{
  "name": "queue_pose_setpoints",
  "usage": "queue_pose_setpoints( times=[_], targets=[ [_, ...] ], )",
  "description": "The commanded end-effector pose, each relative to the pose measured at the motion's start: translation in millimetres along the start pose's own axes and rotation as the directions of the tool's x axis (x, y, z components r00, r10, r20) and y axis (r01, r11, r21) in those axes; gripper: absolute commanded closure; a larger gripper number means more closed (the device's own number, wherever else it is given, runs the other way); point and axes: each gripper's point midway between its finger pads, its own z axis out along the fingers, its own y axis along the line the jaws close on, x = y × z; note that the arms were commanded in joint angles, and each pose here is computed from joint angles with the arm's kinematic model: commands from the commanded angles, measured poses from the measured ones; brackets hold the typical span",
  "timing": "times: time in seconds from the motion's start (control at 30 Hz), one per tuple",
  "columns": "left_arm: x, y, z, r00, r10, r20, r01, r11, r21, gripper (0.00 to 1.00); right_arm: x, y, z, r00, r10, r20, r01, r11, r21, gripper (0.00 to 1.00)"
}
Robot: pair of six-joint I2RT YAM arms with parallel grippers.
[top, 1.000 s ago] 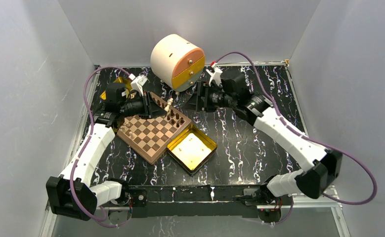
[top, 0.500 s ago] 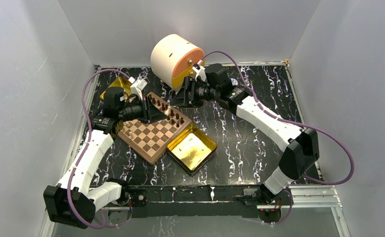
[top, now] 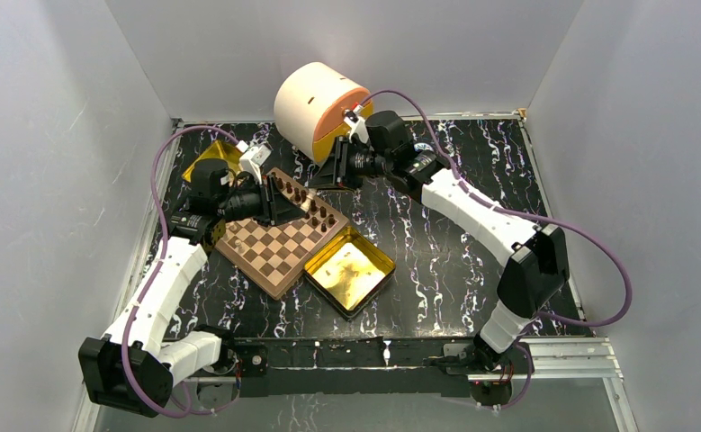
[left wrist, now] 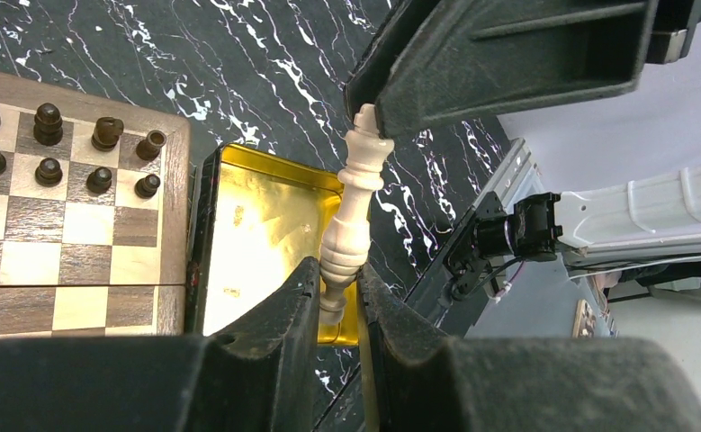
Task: Set up the chess pieces on the board
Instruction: Pick up the chess piece from the storage box.
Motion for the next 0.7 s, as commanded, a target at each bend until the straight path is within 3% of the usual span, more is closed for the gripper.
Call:
queue_pose_setpoints(
  times=[0.0,0.13,0.33,0.5,0.67],
  targets=[
    [0,-4,-2,1.000,0.028,0.002,-0.028,1.000,0.010,0.97,-18,18,-3,0.998,-0.041,0.042,0.042,0.998,-0.037,0.72],
    [0,1,-2,1.000,0.023,0.003,-0.023,1.000,-0.019,0.98,-17,17,-5,0.997,-0.057,0.044,0.058,0.998,-0.036,0.88],
    [2,10,-2,1.000,0.015,-0.002,-0.016,0.998,-0.068,0.98,-16,15,-6,0.996,-0.077,0.047,0.078,0.997,-0.027,0.98],
    [2,42,-7,0.999,-0.026,0.021,0.030,0.966,-0.258,1.00,-35,7,-13,0.979,-0.153,0.137,0.145,0.987,0.062,1.00],
    [-1,82,-23,0.992,-0.097,0.077,0.122,0.857,-0.501,1.00,-53,-4,-22,0.941,-0.267,0.208,0.235,0.958,0.167,1.00]
  ],
)
